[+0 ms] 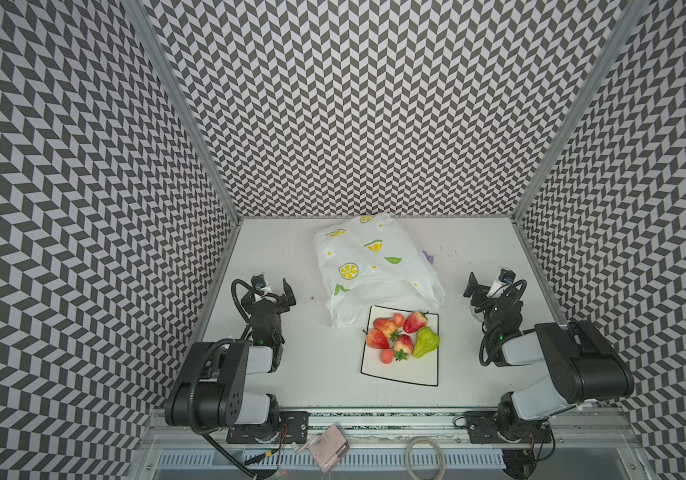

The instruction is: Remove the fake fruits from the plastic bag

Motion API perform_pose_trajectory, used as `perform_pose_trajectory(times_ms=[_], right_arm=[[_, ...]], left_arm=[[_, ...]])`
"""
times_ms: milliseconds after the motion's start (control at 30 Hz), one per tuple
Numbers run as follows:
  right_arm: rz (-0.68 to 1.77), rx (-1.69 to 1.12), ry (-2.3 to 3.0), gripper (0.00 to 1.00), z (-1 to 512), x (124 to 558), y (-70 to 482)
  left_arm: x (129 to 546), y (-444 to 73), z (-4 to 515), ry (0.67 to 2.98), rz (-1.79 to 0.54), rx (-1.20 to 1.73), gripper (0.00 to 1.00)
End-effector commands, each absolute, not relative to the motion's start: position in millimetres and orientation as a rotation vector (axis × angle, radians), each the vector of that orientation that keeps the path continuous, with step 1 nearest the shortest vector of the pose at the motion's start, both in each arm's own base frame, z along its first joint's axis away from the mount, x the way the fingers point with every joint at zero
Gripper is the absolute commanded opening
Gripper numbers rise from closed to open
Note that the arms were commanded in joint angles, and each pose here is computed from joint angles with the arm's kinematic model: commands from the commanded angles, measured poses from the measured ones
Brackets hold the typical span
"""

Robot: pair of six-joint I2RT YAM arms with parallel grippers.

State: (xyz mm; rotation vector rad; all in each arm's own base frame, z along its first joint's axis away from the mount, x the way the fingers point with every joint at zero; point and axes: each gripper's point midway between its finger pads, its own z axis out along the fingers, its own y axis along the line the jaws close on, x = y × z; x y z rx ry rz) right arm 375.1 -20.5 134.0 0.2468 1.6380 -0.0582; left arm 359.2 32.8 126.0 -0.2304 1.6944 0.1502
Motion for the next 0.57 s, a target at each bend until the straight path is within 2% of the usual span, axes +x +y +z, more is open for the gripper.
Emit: perform_pose_trajectory(times_ms=[0, 133, 533], right_arm=[[-0.051, 0.222, 1.536, 1.0, 155.1, 369.4, -19.3], [-0.051, 0.216, 1.529, 1.0, 156.0, 368.2, -18.5], [-0.061, 0.213, 1.545, 1.0, 154.0, 372.3, -16.9]], left_arm=[[362.7, 14.0, 156.7, 1.526, 0.105, -0.116, 1.0], [377.4, 20.3, 144.3, 1.616, 0.123, -0.167, 1.0], [376.6, 25.8, 146.3, 1.594, 0.135, -0.194, 1.0]])
